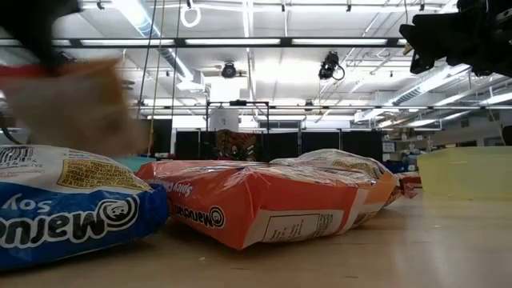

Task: Sort Maruchan noodles
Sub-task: Put the orange noodle pack into the green bin

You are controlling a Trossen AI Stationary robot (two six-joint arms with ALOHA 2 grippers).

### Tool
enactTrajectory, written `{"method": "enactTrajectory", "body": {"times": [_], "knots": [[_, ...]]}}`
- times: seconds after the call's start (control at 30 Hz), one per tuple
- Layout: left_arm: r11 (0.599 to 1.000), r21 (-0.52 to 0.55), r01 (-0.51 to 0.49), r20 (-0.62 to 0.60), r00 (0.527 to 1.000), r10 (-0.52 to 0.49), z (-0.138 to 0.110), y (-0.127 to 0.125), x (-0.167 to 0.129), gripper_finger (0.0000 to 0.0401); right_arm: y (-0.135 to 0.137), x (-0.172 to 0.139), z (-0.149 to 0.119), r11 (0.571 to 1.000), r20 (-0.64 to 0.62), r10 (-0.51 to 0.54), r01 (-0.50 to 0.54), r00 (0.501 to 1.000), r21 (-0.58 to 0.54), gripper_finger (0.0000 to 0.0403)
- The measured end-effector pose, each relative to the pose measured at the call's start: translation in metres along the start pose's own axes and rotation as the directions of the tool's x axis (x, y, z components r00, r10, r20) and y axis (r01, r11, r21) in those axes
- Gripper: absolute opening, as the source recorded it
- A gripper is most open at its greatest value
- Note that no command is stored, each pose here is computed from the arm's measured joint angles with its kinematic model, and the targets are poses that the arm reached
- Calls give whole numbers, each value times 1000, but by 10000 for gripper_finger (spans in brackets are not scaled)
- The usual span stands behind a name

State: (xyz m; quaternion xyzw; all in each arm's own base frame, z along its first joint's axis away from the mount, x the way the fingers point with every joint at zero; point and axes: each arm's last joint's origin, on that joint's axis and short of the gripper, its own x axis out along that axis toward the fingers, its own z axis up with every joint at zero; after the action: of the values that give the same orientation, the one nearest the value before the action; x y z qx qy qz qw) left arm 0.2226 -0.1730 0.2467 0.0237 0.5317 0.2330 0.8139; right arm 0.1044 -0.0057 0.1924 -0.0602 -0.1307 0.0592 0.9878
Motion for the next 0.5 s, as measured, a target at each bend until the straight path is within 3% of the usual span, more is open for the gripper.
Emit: {"method": "enactTrajectory", "body": {"times": [0.1, 0.23, 0.37, 0.5], "knots": [[957, -284, -60, 197, 973, 119, 29, 34, -4, 2, 0, 0, 0, 1000, 0, 0, 0, 1000, 0, 138], [824, -564, -54, 359, 882, 303, 50, 83, -6, 2, 0, 0, 0, 1000, 3, 2, -2, 1000, 0, 138], [592, -805, 37, 386, 791, 475, 54, 131, 4, 1, 0, 0, 1, 1000, 7, 3, -3, 1000, -1, 138], [363, -916, 169, 367, 715, 595, 56, 164, 23, 1, 0, 0, 1, 1000, 10, 1, -1, 1000, -1, 138]]}}
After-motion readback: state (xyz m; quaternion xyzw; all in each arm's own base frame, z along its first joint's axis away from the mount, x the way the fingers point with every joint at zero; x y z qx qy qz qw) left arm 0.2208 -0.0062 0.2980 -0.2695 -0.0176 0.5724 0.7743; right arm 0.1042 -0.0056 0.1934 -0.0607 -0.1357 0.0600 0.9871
